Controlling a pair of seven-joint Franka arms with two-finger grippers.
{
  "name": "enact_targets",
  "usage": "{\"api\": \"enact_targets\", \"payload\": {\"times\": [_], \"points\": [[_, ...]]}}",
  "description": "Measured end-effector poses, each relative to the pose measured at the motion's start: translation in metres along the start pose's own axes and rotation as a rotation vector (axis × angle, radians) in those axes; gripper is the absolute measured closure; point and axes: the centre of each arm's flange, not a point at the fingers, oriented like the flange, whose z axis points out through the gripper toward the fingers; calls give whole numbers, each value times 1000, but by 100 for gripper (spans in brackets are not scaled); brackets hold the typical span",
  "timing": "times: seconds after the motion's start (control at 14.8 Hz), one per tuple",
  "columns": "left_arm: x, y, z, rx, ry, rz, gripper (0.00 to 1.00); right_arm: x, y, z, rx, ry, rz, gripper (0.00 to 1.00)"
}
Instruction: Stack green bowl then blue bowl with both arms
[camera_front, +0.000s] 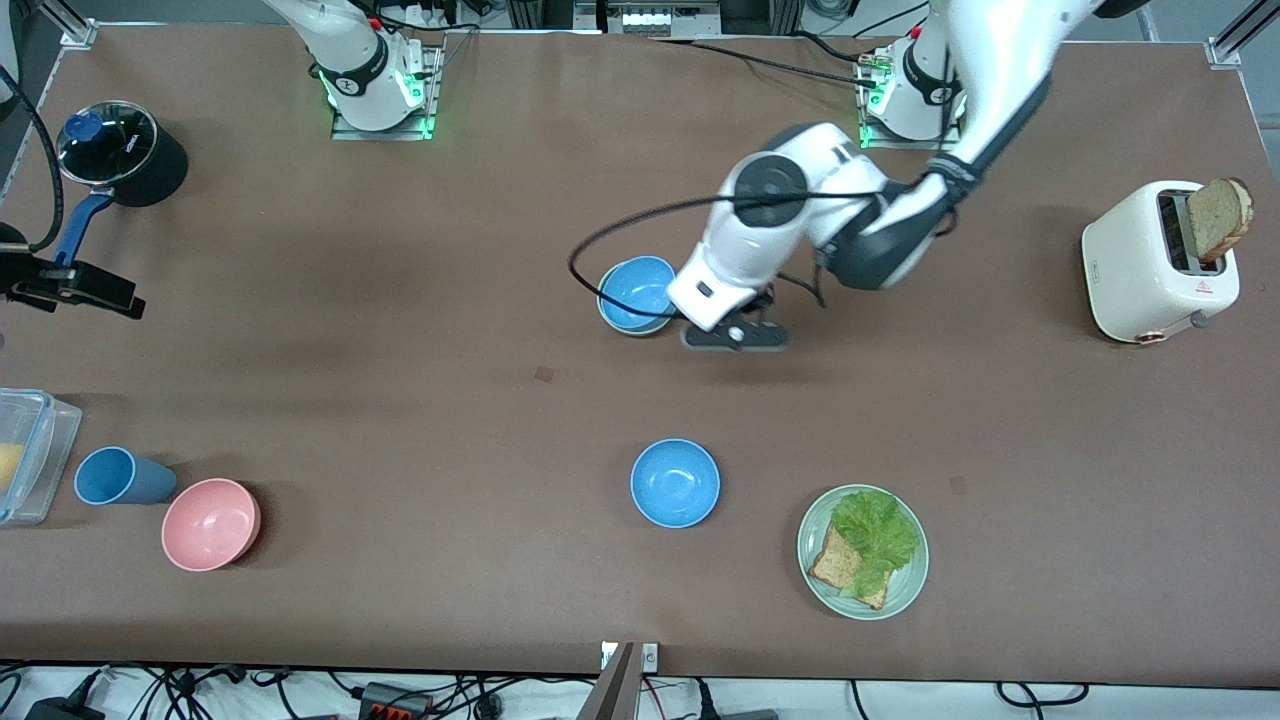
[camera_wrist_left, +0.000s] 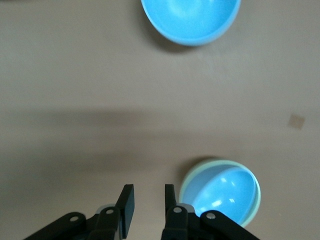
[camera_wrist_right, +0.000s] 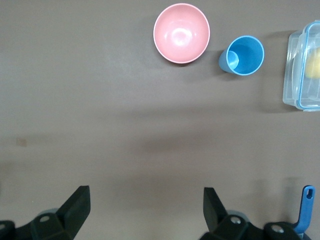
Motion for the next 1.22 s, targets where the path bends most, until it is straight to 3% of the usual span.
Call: {"api": "enact_targets", "payload": {"times": [0.34, 0.61, 0.74, 0.81, 1.01, 1.22], "points": [[60, -84, -35, -2, 18, 173, 26, -31, 3, 12, 6, -35, -14, 0], [102, -179, -56, -5, 36, 353, 18, -41, 4, 19, 9, -7, -48, 0], [112, -214, -65, -11, 44, 400, 6, -40, 3, 17, 9, 13, -50, 0], [113, -225, -72, -17, 46, 391, 0, -40, 1, 15, 9, 19, -51, 0], [100, -263, -97, -73, 40, 256, 0, -41, 0, 9, 9, 32, -46, 0], [71, -309, -123, -17, 118, 144, 0, -42, -2, 6, 9, 38, -49, 0]]}}
